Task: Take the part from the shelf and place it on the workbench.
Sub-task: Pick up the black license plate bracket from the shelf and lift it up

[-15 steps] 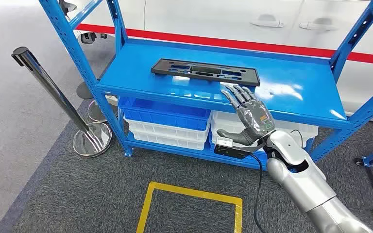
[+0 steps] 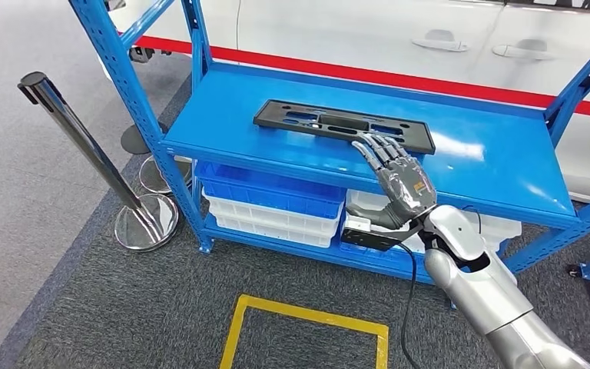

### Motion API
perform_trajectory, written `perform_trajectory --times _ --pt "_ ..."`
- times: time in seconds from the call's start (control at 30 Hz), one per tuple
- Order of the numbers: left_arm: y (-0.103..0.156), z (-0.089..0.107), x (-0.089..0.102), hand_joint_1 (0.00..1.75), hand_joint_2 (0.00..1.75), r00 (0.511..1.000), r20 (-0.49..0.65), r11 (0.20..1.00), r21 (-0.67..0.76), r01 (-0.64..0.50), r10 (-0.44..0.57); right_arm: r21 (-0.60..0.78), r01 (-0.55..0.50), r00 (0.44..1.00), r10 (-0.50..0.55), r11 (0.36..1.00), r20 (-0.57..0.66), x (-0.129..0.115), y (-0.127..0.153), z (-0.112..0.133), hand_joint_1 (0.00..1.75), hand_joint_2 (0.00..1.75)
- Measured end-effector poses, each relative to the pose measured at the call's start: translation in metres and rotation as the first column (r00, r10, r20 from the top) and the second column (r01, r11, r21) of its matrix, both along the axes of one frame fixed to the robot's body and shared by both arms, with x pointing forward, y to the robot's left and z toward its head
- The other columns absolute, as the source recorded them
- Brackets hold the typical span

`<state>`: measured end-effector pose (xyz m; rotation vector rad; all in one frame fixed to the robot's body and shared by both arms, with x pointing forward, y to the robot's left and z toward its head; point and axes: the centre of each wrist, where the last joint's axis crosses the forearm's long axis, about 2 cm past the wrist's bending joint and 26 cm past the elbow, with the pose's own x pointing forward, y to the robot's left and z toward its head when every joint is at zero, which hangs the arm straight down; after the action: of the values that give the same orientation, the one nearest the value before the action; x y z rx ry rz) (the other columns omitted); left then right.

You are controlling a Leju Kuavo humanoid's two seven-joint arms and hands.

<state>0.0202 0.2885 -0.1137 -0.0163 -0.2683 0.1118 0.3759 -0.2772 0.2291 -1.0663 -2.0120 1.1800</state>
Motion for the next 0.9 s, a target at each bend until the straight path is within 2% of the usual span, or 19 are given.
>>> perform_trajectory --times 0.9 --pt "-0.0029 0.0003 0.0039 0.00 0.00 1.000 0.003 1.000 0.004 0.021 -0.021 0.002 0.024 0.999 -0.024 1.000 -0.035 -0.0038 -0.0089 -0.0060 0.00 0.00"
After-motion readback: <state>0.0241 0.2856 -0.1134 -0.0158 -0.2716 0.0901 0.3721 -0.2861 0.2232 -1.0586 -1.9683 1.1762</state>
